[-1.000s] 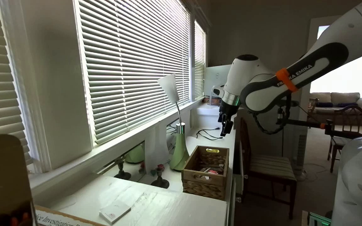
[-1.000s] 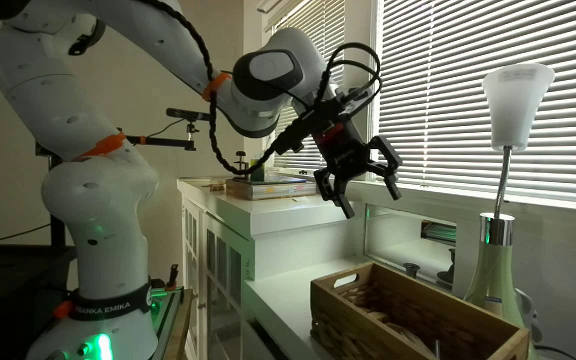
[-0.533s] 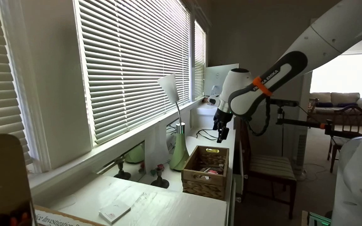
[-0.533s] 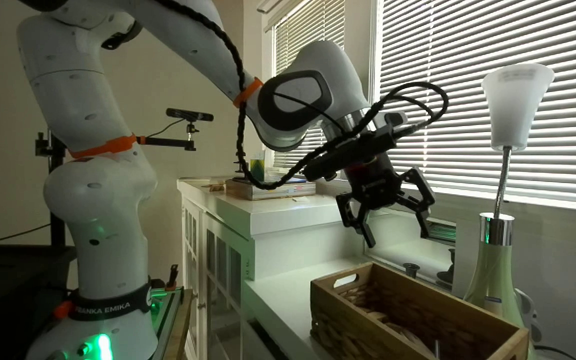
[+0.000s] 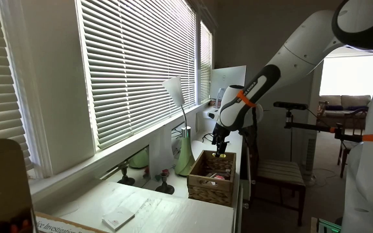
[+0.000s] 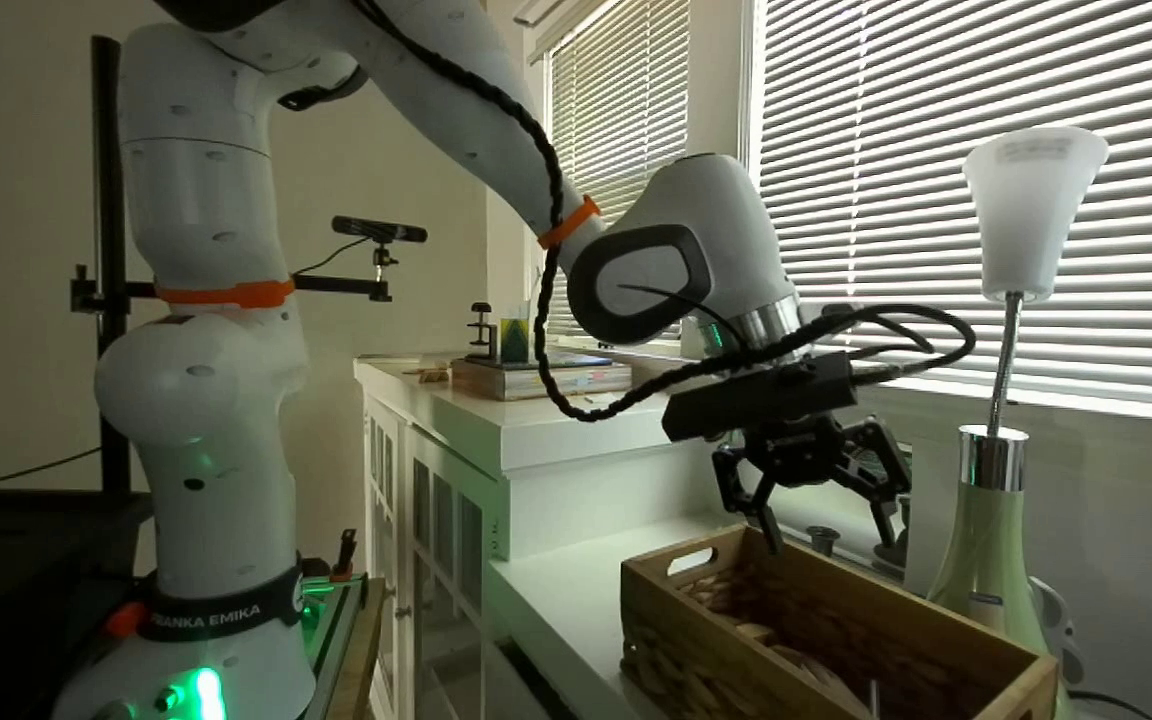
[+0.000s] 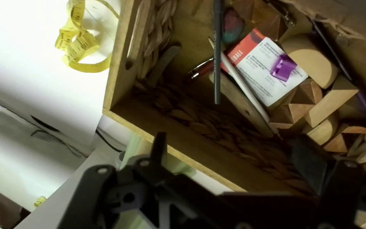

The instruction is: Remove the pen from the box

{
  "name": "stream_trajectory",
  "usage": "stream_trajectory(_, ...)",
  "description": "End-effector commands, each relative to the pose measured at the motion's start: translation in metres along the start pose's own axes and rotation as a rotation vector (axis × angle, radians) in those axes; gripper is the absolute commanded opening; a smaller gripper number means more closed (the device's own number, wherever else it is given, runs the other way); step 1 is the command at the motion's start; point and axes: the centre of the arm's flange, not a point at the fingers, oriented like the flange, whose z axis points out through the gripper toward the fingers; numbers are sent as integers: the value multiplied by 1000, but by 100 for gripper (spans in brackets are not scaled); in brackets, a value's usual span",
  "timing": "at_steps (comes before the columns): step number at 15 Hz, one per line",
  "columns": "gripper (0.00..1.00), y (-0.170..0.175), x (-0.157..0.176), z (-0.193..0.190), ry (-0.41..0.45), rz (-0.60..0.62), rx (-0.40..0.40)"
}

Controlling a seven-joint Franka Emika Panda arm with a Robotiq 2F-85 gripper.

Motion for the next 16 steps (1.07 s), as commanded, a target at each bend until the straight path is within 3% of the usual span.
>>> stream_trajectory(1, 100, 21, 5, 33, 27, -20, 35)
stream_trajectory(3, 84, 25, 6, 40, 27, -23, 53)
stream_trajectory(4, 66, 28, 5, 45, 24, -22, 64)
stream_trajectory(6, 61, 31, 5, 52, 14, -22, 84)
stream_trajectory(8, 61, 33, 6, 62, 12, -17, 95)
stream_trajectory(11, 78, 36, 10, 74, 27, -8, 117)
stream_trajectory(13, 81, 36, 15, 82, 29, -9, 124)
stream_trajectory(16, 73, 39, 20, 97, 29, -10, 145)
